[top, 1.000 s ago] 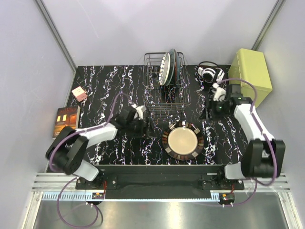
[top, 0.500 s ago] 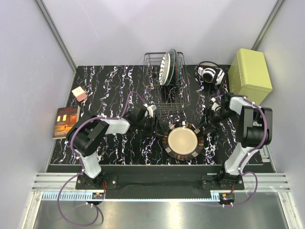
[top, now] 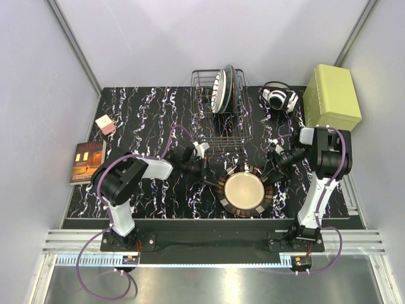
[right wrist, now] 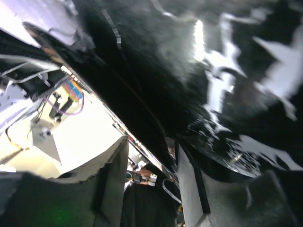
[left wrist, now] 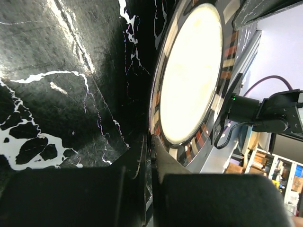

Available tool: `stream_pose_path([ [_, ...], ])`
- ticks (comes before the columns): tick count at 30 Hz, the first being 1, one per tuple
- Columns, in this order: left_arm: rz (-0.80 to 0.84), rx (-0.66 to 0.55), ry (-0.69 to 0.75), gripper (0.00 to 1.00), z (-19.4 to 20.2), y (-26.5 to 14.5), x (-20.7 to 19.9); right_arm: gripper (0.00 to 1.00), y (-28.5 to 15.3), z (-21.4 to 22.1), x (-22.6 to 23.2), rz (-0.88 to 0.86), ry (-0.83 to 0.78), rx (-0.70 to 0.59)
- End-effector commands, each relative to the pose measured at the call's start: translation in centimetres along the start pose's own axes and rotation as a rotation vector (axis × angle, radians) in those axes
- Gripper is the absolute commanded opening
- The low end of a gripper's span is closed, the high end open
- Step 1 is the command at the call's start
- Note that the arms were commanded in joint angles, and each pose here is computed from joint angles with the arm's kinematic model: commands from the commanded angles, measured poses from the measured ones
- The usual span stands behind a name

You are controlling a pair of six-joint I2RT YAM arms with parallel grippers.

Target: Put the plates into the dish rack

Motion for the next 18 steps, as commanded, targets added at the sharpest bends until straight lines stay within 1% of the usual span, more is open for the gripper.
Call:
stream_pose_path([
  [1, 0.111, 0.006, 0.067, 0.00, -1.3, 0.6, -2.6, 0.48, 0.1, 0.6, 1.7, -0.116, -0.050, 0.052],
  [5, 0.139, 0.002, 0.064, 0.00, -2.7, 1.3, -3.5, 0.47, 1.4, 1.3, 3.5, -0.176, -0.108, 0.113],
  [7, 0.162, 0.004, 0.038, 0.00, -2.9, 1.6, -3.9, 0.45, 2.1, 1.8, 4.5, -0.181, -0.139, 0.150],
  [8, 0.185, -0.011, 0.047, 0.00, -3.3, 1.6, -4.3, 0.45, 2.0, 1.8, 4.7, -0.198, -0.148, 0.146],
  [9, 0.201, -0.012, 0.047, 0.00, -3.4, 1.6, -4.6, 0.44, 2.6, 2.2, 5.3, -0.195, -0.169, 0.170],
  [10, 0.212, -0.014, 0.029, 0.00, -3.5, 1.7, -4.8, 0.42, 2.7, 2.3, 5.5, -0.195, -0.178, 0.177],
  [13, 0.241, -0.037, 0.037, 0.00, -3.9, 1.4, -5.5, 0.32, 2.7, 2.3, 5.8, -0.198, -0.187, 0.169],
  [14, 0.245, -0.039, 0.042, 0.00, -3.8, 1.3, -5.6, 0.24, 2.7, 2.3, 5.9, -0.194, -0.192, 0.167],
  [15, 0.244, -0.042, 0.042, 0.00, -3.9, 1.2, -5.6, 0.22, 2.6, 2.3, 5.9, -0.191, -0.195, 0.164],
  [16, 0.246, -0.049, 0.049, 0.00, -4.0, 1.0, -5.8, 0.17, 2.5, 2.3, 5.9, -0.188, -0.197, 0.159],
  [17, 0.236, -0.045, 0.044, 0.00, -3.8, 0.9, -5.7, 0.09, 2.3, 2.4, 5.9, -0.175, -0.213, 0.152],
  [18, 0.221, -0.048, 0.039, 0.00, -3.9, 0.8, -5.6, 0.06, 2.1, 2.5, 6.0, -0.164, -0.223, 0.148],
])
Point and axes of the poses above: each gripper's point midway between its finger pads, its own y axis out along the fingers, its own x axis along the line the jaws close on, z = x × y, the point moved 1 cm from there along -y, back along the fingers, and after that the axes turned 1 degree about -y, right-handed, at the moved point
